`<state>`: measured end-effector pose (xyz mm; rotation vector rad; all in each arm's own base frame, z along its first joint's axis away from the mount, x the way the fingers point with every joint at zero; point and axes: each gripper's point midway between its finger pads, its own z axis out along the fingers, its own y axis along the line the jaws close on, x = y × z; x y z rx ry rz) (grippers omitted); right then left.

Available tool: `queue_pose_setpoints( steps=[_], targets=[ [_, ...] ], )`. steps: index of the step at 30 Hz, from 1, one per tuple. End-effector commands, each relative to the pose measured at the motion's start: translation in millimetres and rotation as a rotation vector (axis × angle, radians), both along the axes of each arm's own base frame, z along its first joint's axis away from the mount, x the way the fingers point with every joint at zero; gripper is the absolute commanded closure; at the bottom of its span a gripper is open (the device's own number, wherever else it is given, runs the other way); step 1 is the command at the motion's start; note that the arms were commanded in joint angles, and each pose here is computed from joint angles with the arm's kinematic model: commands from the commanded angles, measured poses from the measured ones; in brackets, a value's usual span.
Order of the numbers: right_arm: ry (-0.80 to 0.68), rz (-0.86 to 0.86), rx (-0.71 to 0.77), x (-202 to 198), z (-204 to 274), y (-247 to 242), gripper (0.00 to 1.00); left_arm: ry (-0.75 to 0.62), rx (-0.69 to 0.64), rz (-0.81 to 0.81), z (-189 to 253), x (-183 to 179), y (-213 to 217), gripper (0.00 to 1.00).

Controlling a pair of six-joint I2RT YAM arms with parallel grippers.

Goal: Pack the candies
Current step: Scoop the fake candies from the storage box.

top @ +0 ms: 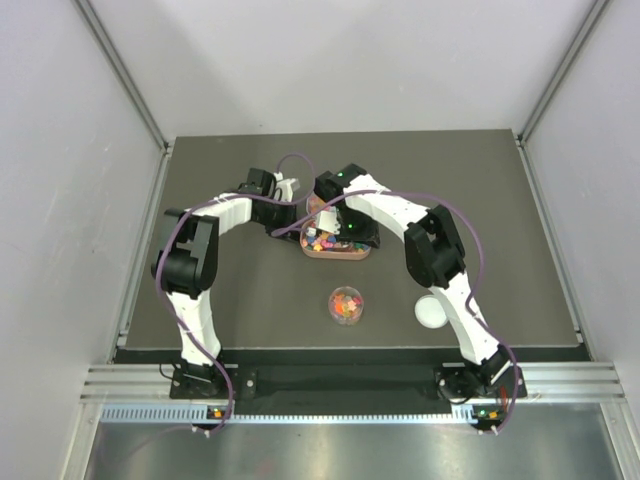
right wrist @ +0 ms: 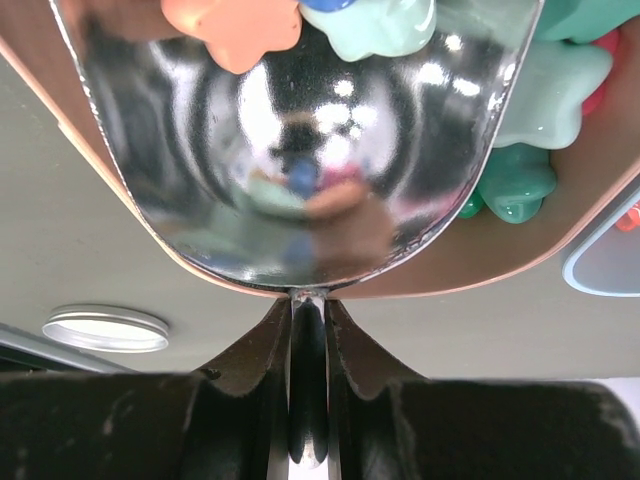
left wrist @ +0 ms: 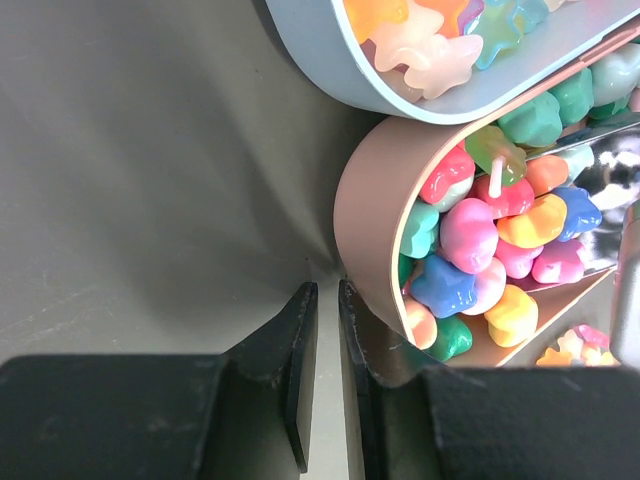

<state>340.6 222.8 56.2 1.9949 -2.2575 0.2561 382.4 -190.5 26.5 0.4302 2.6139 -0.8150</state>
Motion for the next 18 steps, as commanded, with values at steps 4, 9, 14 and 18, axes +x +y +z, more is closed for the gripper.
queue_pose_setpoints(
  steps=[4, 9, 14, 18],
  targets=[
    [-0.014, 0.045, 0.239, -8.0, -12.7, 59.8, 1.00, 0.001, -0.024, -0.070, 6.0, -18.8, -17.1, 0.80],
    [-0.027, 0.047, 0.342, -5.0, -7.8, 75.4, 1.00, -0.004, -0.033, -0.083, 11.8, -19.0, -17.3, 0.80],
    [-0.061, 0.058, 0.419, -0.1, -3.2, 87.2, 1.00, -0.005, -0.056, -0.092, 25.1, -14.7, -16.2, 0.76],
    [-0.090, 0.051, 0.457, 5.9, 0.2, 94.5, 1.00, -0.008, -0.058, -0.109, 29.7, -10.1, -10.7, 0.76]
  ],
)
